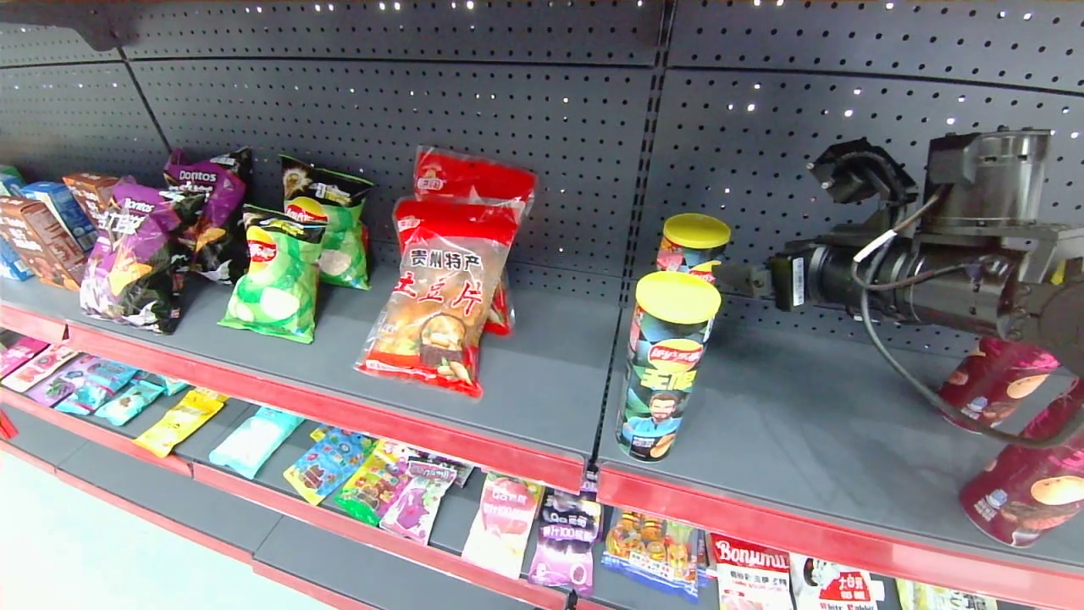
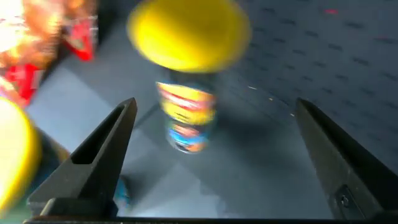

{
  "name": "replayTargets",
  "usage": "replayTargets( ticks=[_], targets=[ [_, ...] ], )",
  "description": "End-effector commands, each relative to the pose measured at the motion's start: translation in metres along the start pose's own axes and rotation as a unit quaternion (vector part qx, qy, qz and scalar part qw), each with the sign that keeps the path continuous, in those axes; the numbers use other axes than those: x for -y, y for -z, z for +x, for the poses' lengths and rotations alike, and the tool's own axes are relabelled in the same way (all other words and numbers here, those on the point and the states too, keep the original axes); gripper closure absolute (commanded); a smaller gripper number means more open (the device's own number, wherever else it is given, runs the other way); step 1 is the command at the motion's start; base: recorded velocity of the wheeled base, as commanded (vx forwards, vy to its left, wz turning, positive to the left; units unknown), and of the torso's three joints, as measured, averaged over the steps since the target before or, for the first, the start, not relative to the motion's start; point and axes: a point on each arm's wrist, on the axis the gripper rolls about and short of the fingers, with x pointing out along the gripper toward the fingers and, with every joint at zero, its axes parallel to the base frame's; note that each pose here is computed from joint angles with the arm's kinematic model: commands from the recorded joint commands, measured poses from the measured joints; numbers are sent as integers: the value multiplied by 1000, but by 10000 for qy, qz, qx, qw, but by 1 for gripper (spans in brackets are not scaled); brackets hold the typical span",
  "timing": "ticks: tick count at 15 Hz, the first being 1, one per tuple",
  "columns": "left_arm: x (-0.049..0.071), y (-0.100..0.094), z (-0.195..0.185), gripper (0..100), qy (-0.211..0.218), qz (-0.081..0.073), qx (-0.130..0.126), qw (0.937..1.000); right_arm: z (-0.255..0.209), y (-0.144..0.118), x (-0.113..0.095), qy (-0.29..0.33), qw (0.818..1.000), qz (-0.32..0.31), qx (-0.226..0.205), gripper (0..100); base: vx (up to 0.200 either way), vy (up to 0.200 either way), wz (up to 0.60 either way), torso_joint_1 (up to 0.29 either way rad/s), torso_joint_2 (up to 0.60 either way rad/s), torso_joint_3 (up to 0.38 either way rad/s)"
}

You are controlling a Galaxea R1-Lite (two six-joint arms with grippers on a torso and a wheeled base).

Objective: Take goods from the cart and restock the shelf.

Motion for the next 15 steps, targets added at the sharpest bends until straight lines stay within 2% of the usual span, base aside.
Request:
replayTargets(
  ticks=[1, 4, 8, 10, 12, 13, 15],
  targets=[
    [0, 0, 0, 0, -1, -1, -7, 10000, -24, 2, 3, 69, 10000, 3, 69, 0, 0, 0, 0, 0, 0, 0],
    [0, 0, 0, 0, -1, -1, -7, 10000, -45, 25, -3, -438, 9990, -3, -133, 0, 0, 0, 0, 0, 0, 0],
    [0, 0, 0, 0, -1, -1, -7, 10000, -52, 36, -3, -831, 9964, -46, -191, 0, 0, 0, 0, 0, 0, 0],
    [0, 0, 0, 0, -1, -1, -7, 10000, -50, 45, -5, -1149, 9924, -448, 3, 0, 0, 0, 0, 0, 0, 0],
    [0, 0, 0, 0, -1, -1, -7, 10000, -51, 51, -7, -1407, 9877, -688, -10, 0, 0, 0, 0, 0, 0, 0],
    [0, 0, 0, 0, -1, -1, -7, 10000, -48, 56, -11, -1889, 9795, -697, -16, 0, 0, 0, 0, 0, 0, 0],
    [0, 0, 0, 0, -1, -1, -7, 10000, -44, 61, -15, -2291, 9710, -687, -41, 0, 0, 0, 0, 0, 0, 0]
  ],
)
